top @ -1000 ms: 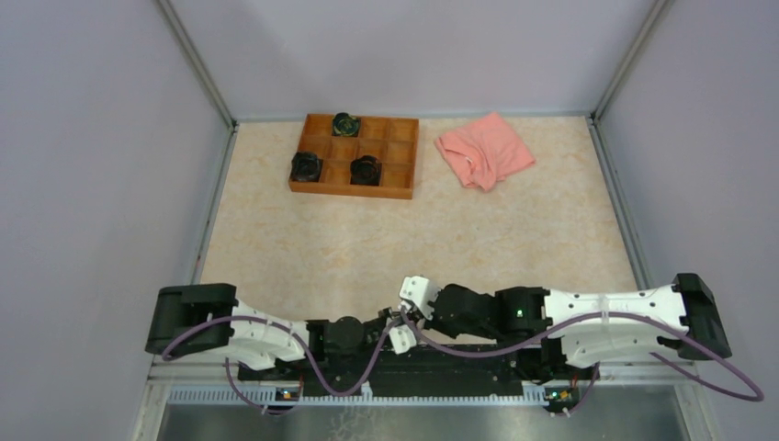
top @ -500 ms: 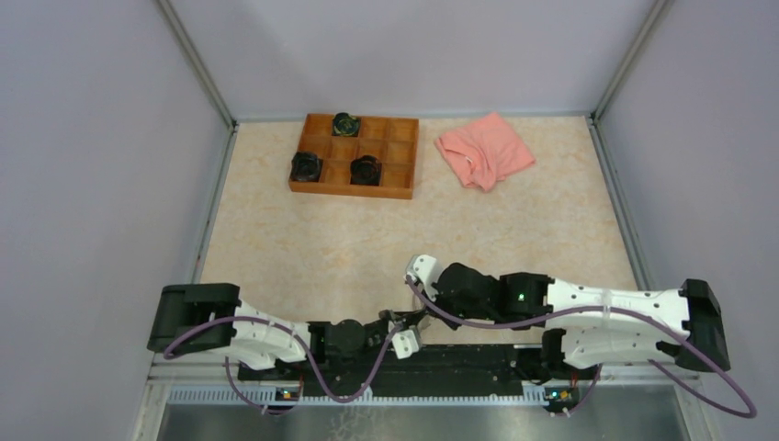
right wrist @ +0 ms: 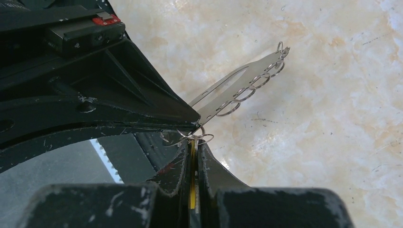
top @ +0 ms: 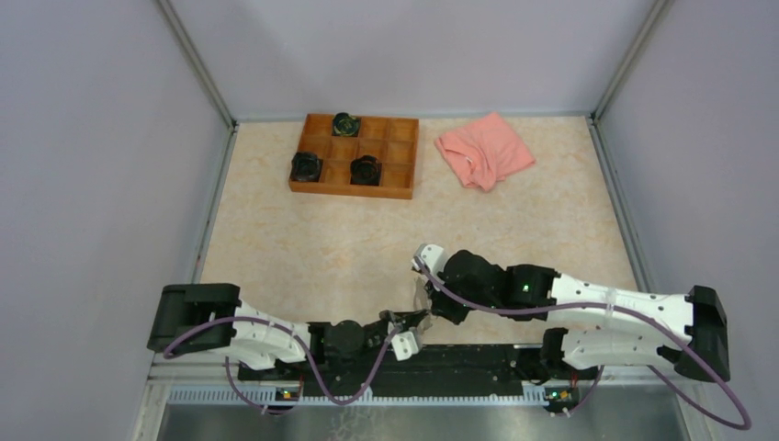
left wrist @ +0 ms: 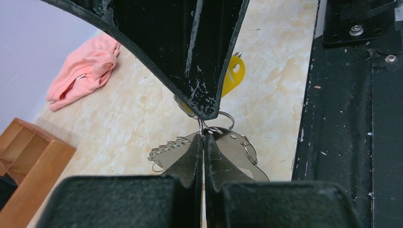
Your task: Remove the keys from the keyring
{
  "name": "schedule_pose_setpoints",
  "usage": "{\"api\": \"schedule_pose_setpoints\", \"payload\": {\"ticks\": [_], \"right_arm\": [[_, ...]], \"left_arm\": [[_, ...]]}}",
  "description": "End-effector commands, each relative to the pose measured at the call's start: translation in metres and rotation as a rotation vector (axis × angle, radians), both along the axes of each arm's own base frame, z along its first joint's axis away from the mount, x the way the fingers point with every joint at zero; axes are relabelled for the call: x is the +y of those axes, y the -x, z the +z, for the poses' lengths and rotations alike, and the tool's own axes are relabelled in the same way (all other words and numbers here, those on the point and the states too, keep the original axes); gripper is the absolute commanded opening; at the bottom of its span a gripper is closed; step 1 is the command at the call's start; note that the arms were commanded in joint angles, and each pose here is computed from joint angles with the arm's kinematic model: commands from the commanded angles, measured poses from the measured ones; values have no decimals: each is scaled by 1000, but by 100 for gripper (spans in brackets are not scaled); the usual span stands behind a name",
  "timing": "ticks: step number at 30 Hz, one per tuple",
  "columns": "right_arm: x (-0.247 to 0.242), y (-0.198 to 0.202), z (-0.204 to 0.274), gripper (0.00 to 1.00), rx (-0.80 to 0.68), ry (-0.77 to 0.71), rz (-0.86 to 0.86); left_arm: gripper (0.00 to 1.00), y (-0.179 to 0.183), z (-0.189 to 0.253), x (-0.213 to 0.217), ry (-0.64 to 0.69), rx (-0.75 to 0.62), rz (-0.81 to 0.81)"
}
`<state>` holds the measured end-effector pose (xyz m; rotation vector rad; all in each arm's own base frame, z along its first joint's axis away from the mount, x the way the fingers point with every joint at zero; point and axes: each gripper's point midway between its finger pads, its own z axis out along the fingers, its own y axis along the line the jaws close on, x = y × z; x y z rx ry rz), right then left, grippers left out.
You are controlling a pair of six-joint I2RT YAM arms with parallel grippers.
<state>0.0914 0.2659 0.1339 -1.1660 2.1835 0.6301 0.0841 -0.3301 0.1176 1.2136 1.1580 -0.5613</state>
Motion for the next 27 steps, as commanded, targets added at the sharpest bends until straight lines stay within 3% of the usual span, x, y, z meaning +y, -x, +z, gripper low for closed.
{"api": "schedule_pose_setpoints", "payload": {"ticks": [1, 27], "right_arm": [[16, -12, 35, 0, -20, -145, -29], [1, -16, 6, 0, 3, -67, -30]], "left_arm": [[0, 17, 5, -5, 33, 4, -77], [0, 8, 23, 15, 167, 70, -3]]}}
